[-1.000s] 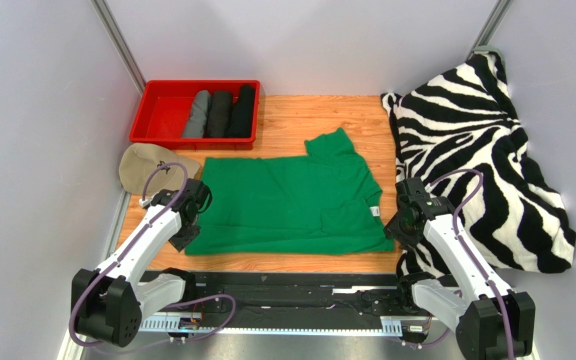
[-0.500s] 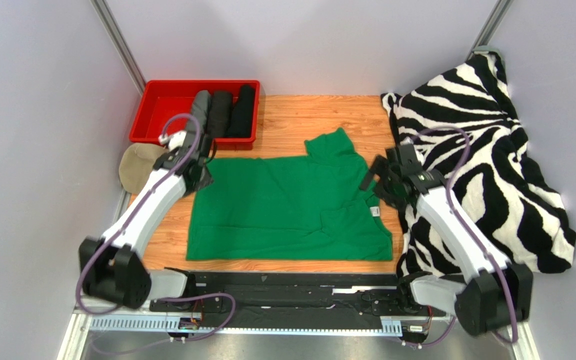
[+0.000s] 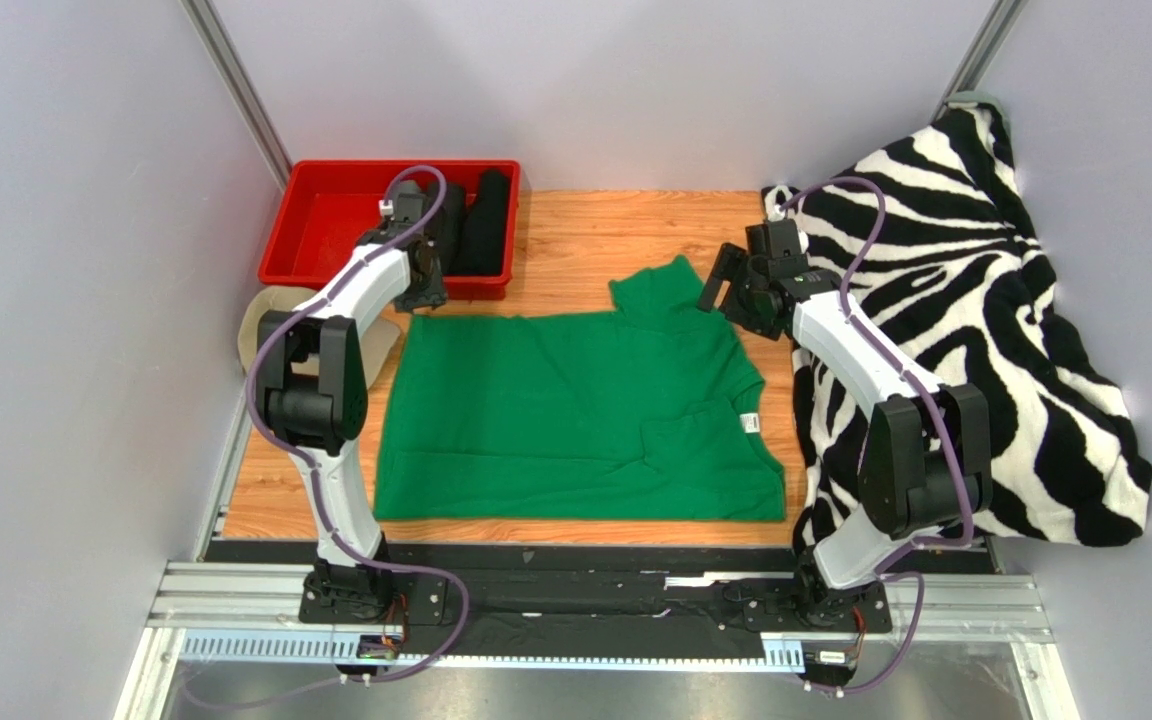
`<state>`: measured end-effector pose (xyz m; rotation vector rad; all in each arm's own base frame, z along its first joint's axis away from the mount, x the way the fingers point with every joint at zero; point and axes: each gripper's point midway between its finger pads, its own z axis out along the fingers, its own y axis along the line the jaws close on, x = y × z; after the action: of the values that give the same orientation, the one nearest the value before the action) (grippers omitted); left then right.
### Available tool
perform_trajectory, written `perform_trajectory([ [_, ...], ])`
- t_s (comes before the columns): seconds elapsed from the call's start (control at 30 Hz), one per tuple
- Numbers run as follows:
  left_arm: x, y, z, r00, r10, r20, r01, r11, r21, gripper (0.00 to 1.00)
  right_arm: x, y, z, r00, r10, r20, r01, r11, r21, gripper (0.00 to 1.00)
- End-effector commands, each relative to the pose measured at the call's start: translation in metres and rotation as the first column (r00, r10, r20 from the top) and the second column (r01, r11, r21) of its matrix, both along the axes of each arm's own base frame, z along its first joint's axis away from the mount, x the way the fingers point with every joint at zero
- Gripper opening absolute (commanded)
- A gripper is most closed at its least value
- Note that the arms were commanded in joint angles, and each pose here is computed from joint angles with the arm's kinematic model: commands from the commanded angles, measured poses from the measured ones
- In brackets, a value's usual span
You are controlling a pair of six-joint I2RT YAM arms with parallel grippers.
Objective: Roll the t-shirts
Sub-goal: Fold the T-shirt at the center of the board.
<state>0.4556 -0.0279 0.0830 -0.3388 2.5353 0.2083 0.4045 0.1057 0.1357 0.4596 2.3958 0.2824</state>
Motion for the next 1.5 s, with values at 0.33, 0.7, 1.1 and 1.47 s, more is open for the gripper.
perform_trajectory([
  [0.33,0.019,0.016,-0.035,0.999,-0.029,-0.04,0.023,0.988,-0.155,0.45,0.033,0.001,-0.004,0.998,0.022,0.055,-0.024,0.999,0.036,0.8],
  [0.7,0.025,0.022,-0.046,0.995,0.002,-0.097,-0.02,0.983,-0.183,0.47,0.036,0.005,-0.011,0.998,0.039,0.048,-0.042,0.997,0.06,0.79],
  [1.1,0.032,0.034,-0.041,0.994,0.019,-0.108,-0.033,0.991,-0.132,0.44,0.044,0.011,-0.015,0.997,0.06,0.052,-0.065,0.994,0.086,0.78],
  [1.47,0.035,0.027,-0.05,0.99,-0.009,-0.14,-0.014,0.987,-0.16,0.41,0.045,0.013,-0.019,0.996,0.078,0.044,-0.082,0.992,0.094,0.77],
])
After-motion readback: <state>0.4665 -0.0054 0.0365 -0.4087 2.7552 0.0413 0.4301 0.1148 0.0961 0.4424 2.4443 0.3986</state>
